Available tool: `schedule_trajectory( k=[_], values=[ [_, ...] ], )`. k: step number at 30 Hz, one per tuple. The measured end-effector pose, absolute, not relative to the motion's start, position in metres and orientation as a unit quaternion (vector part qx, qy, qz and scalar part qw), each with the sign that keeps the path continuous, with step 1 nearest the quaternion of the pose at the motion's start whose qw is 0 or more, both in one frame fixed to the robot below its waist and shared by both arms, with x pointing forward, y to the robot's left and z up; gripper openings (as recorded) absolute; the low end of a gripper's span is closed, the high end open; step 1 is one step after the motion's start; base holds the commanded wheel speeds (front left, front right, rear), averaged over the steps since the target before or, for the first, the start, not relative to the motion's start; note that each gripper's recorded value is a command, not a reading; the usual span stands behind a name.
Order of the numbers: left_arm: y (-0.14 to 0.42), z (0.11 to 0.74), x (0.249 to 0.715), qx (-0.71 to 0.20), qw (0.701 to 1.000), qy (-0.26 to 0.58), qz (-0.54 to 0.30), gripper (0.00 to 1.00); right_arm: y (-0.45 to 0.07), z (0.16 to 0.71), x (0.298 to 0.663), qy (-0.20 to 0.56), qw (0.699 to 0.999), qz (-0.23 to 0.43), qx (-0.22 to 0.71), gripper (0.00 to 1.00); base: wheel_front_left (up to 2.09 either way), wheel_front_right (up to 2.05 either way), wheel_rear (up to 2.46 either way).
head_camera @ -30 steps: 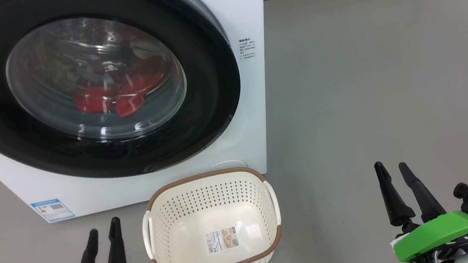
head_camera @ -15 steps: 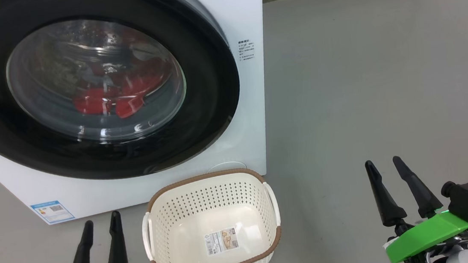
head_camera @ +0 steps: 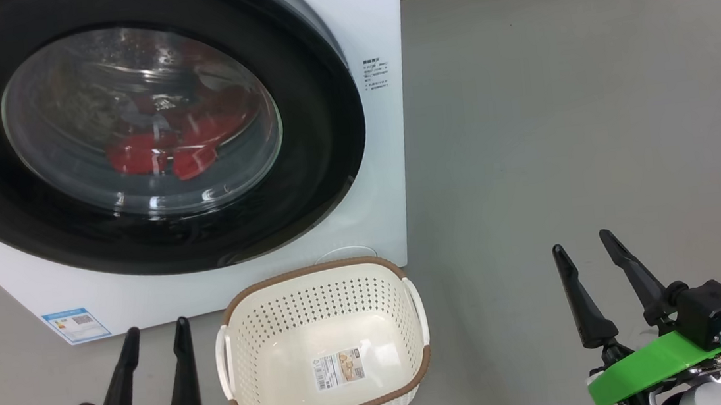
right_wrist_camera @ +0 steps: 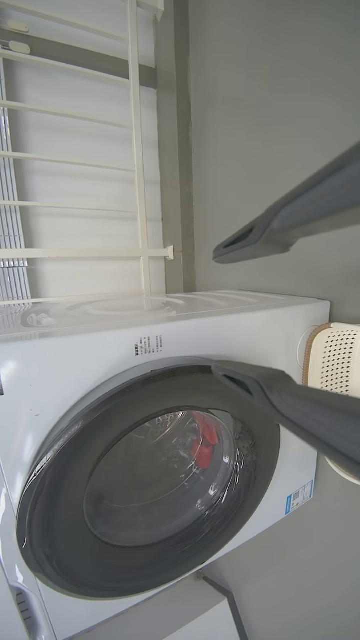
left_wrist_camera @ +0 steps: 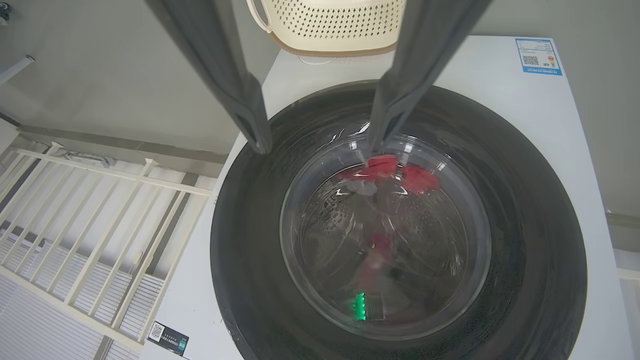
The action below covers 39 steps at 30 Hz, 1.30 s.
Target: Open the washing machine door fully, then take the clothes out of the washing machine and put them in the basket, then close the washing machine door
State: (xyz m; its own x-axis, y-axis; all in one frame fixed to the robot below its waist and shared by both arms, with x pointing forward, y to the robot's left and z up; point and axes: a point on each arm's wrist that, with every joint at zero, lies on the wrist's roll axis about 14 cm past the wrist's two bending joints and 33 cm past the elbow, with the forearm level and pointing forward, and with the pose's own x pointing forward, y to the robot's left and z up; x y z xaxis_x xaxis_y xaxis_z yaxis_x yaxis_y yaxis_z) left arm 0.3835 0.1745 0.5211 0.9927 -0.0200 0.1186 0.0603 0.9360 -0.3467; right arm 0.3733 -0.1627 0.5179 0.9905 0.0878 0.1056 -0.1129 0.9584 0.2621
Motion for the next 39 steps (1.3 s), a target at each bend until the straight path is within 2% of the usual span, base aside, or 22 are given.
schedule_trajectory(
  k=[11,38,39],
  values=[
    [0.1699,0.5312,0.3885,-0.115,0.990,-0.076,-0.033,1.00,-0.1568,0.5254,0.3748,-0.065,0.993,0.066,0.073,1.00,0.00,0.00,0.00],
    [0.1716,0.5258,0.3902,-0.109,0.991,-0.069,-0.027,1.00,-0.1579,0.5247,0.3798,-0.065,0.993,0.064,0.080,1.00,0.00,0.00,0.00],
    [0.1718,0.5249,0.3907,-0.109,0.991,-0.067,-0.027,1.00,-0.1582,0.5250,0.3816,-0.065,0.992,0.064,0.084,0.88,0.00,0.00,0.00]
  ],
)
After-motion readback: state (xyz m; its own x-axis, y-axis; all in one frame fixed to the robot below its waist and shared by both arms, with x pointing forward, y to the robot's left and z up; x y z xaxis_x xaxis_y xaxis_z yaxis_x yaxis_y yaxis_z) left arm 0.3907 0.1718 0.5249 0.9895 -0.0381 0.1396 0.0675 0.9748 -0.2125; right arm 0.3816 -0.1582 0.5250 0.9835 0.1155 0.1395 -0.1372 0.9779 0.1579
